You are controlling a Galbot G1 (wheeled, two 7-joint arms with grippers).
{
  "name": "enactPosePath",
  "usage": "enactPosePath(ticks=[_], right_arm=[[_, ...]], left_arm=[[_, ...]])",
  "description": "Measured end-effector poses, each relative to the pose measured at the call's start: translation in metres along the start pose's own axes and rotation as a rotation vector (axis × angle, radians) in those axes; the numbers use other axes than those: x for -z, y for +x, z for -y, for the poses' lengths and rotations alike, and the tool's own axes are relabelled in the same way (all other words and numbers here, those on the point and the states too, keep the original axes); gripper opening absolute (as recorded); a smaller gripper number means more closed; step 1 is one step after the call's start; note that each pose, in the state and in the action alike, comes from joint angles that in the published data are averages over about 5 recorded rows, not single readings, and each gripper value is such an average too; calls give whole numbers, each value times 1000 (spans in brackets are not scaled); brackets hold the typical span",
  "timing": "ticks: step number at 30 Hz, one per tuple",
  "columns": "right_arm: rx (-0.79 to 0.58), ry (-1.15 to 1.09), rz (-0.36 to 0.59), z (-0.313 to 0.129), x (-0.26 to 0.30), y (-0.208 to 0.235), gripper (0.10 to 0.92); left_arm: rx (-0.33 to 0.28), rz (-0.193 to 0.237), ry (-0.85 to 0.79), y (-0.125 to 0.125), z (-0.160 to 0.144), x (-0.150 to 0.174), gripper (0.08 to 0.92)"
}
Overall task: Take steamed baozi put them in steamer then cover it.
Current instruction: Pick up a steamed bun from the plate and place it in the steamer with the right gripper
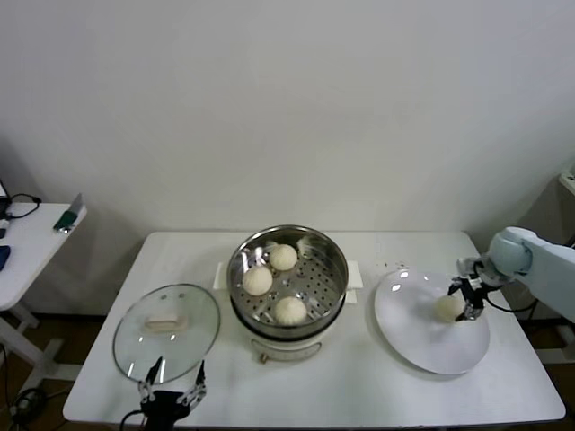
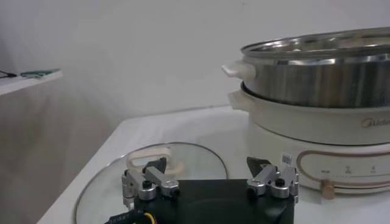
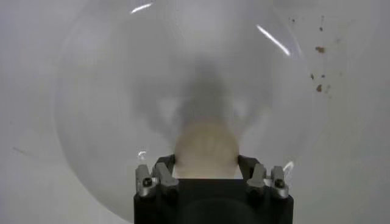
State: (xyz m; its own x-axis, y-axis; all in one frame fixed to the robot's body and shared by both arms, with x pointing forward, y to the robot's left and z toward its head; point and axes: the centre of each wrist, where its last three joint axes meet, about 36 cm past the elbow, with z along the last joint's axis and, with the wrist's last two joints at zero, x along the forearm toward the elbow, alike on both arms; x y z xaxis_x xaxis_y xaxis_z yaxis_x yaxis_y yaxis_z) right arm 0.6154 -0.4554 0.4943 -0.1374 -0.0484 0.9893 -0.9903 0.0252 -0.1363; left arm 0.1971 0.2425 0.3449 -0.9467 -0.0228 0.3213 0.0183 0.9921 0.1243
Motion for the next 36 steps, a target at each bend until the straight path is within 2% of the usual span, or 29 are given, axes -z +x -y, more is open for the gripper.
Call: enactPosePath(ticks=[7, 14, 19, 25, 36], right_arm=[[-49, 45, 74, 34, 50, 72, 696], [-115, 124, 183, 61, 138, 165, 696], [-127, 190, 248, 60, 205, 203, 696], [-112, 254, 267, 50, 267, 207, 696], [-67, 337, 217, 41, 330, 155, 696]], left_arm=[[-12, -4, -9, -1, 1, -2, 823], [-21, 3, -14, -1, 0, 2, 823], [-21, 8, -11, -1, 0, 4, 823], [-13, 17, -12, -1, -3, 7, 823], [-2, 21, -4, -2, -6, 9, 823]])
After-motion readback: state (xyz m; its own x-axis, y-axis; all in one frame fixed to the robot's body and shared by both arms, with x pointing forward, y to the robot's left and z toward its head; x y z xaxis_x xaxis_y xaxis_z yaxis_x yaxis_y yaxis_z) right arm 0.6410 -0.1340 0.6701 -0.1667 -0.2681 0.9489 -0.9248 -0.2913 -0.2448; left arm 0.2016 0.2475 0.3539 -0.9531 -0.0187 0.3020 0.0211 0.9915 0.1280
